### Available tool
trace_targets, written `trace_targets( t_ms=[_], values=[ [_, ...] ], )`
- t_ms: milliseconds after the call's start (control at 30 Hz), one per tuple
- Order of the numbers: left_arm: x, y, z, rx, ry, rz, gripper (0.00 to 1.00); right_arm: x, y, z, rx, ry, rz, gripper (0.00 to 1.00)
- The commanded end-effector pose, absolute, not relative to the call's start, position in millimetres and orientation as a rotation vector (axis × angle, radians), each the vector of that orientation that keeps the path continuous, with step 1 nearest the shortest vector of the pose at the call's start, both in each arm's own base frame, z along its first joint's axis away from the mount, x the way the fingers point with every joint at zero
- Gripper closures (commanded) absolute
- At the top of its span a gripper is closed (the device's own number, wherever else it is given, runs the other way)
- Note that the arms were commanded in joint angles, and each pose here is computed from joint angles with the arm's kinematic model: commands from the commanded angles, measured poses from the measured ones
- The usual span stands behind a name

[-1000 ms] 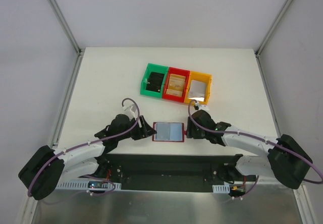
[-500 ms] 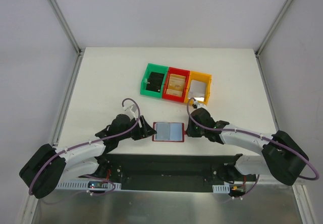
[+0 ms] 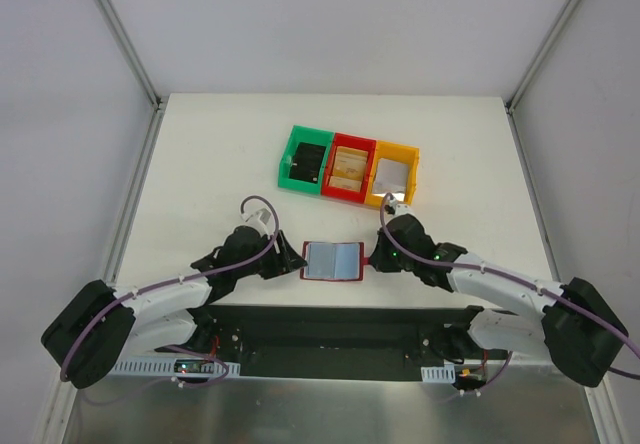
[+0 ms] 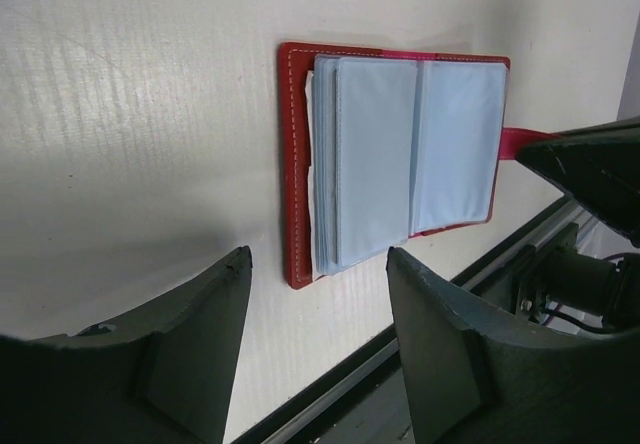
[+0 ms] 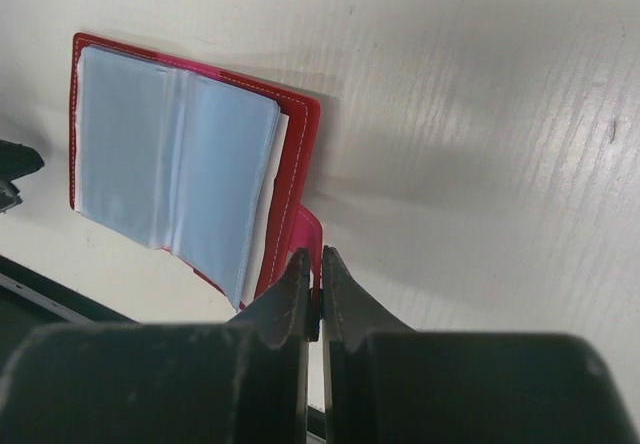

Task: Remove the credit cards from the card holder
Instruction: Remove the credit card from the card holder.

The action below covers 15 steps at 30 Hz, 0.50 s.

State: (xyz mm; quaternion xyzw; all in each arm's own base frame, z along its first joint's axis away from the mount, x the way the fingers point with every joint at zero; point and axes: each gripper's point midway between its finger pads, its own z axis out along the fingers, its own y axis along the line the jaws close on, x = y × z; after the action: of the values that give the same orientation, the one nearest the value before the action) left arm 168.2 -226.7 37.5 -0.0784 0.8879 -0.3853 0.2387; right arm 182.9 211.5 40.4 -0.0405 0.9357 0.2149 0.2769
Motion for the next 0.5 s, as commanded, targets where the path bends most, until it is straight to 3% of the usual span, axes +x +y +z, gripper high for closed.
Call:
trace_targets(
  t_ms=[0, 233, 467],
  values=[
    [179.0, -229.0, 45.8, -0.225, 2.41, -1.016, 0.46, 179.2, 215.3, 55.2, -0.142, 2.487, 0.613, 1.0],
    [188.7, -229.3, 45.6, -0.181, 2.435, -0.934, 0.59, 176.1, 219.7, 59.2, -0.167, 2.482, 0.624, 1.0],
    [188.4, -250.0, 57.9, -0.101, 2.428, -1.005, 0.52, 175.9, 223.3, 60.3, -0.185, 2.484, 0.628, 1.0]
  ],
)
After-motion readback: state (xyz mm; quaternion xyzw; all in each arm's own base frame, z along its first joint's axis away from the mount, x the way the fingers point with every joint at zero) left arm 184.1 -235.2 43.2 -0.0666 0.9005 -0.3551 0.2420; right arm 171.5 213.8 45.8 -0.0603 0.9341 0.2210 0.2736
